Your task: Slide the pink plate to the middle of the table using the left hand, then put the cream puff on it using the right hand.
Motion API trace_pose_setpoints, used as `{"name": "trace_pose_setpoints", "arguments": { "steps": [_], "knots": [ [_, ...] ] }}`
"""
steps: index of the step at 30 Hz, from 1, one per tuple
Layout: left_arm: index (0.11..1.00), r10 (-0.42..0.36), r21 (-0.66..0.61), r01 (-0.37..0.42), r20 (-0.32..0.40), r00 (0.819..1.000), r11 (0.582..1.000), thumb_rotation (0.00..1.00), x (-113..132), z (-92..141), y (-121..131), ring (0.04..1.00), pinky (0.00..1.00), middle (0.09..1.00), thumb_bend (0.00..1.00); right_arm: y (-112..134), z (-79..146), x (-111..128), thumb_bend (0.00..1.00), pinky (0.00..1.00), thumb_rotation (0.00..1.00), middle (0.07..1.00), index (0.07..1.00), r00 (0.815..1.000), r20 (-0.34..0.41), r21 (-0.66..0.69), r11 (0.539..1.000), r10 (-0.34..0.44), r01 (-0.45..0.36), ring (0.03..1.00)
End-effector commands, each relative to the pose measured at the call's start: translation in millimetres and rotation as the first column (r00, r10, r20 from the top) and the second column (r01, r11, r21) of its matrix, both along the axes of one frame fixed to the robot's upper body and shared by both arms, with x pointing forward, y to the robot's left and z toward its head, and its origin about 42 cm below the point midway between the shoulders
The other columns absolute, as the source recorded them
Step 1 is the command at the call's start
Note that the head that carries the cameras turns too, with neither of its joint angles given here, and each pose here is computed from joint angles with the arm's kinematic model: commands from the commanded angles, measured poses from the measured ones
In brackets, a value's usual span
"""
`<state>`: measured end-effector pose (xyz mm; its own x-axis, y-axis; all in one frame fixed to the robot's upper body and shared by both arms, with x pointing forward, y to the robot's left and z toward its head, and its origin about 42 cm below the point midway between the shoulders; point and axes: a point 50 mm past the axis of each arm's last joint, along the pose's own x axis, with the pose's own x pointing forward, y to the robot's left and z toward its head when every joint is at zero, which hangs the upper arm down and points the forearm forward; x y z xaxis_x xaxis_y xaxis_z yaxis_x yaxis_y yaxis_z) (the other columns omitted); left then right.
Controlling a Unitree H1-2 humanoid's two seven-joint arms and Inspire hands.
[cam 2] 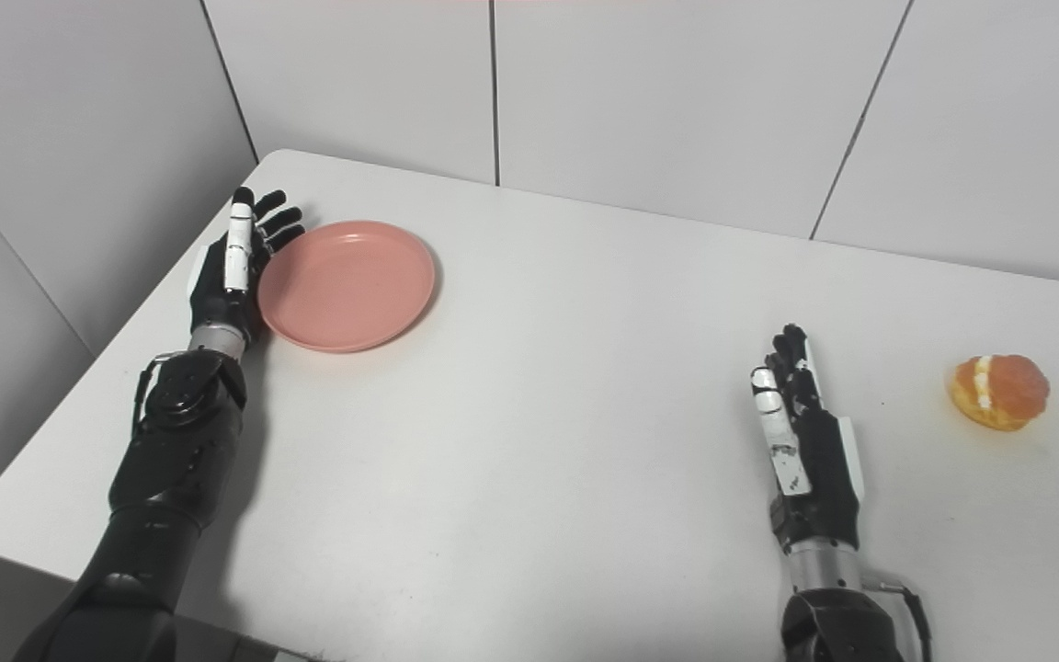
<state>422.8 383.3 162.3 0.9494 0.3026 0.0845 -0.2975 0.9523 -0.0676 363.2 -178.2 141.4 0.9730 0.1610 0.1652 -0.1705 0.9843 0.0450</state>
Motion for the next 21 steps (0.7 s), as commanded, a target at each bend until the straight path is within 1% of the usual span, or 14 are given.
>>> {"name": "trace_pose_setpoints", "arguments": {
  "steps": [1, 3, 7, 9, 12, 14, 18, 20, 21],
  "knots": [
    [0.78, -0.052, -0.006, 0.052, 0.026, 0.998, 0.999, 1.0, 7, 11, -11, 0.805, 0.79, 0.793, 0.7, -6, -4, -3, 0.65, 1.0, 0.8, 0.988, 0.983, 1.0, 0.026, -0.006, 1.0, -0.009, 0.009, 0.995],
    [0.779, -0.069, -0.015, 0.069, 0.03, 0.997, 0.997, 1.0, 7, 13, -18, 0.808, 0.79, 0.795, 0.69, -7, -4, -4, 0.64, 1.0, 0.8, 0.987, 0.981, 1.0, 0.026, -0.003, 1.0, -0.01, 0.01, 0.993],
    [0.781, -0.101, -0.015, 0.101, 0.033, 0.994, 0.995, 1.0, 7, 16, -32, 0.812, 0.79, 0.8, 0.69, -7, -3, -4, 0.65, 1.0, 0.81, 0.991, 0.984, 1.0, 0.026, -0.012, 1.0, -0.008, 0.009, 0.997],
    [0.786, -0.121, -0.012, 0.121, 0.035, 0.992, 0.993, 1.0, 6, 18, -40, 0.818, 0.8, 0.804, 0.69, -6, -3, -3, 0.65, 1.0, 0.81, 0.99, 0.984, 1.0, 0.026, -0.013, 1.0, -0.011, 0.011, 0.996],
    [0.791, -0.144, -0.006, 0.144, 0.026, 0.989, 0.99, 1.0, 5, 18, -50, 0.823, 0.81, 0.808, 0.68, -5, -2, -3, 0.66, 1.0, 0.81, 0.991, 0.984, 1.0, 0.024, -0.014, 1.0, -0.011, 0.011, 0.996],
    [0.789, -0.163, -0.008, 0.163, 0.014, 0.987, 0.987, 1.0, 5, 17, -57, 0.817, 0.81, 0.803, 0.66, -4, 0, -4, 0.69, 1.0, 0.82, 0.995, 0.985, 1.0, 0.019, -0.012, 1.0, -0.011, 0.011, 1.0],
    [0.788, -0.189, -0.034, 0.189, -0.001, 0.982, 0.981, 1.0, 5, 15, -69, 0.81, 0.79, 0.797, 0.66, -4, 0, -2, 0.7, 1.0, 0.83, 0.994, 0.988, 1.0, 0.021, -0.015, 1.0, -0.014, 0.015, 1.0],
    [0.785, -0.201, -0.032, 0.201, -0.008, 0.98, 0.979, 1.0, 5, 14, -73, 0.808, 0.8, 0.796, 0.67, -4, 0, -1, 0.68, 1.0, 0.83, 0.993, 0.989, 1.0, 0.021, -0.014, 1.0, -0.018, 0.019, 1.0],
    [0.785, -0.222, -0.033, 0.222, -0.009, 0.975, 0.975, 1.0, 5, 13, -76, 0.809, 0.8, 0.797, 0.67, -4, 0, -1, 0.67, 1.0, 0.83, 0.993, 0.989, 1.0, 0.021, -0.016, 1.0, -0.021, 0.021, 1.0]
  ]
}}
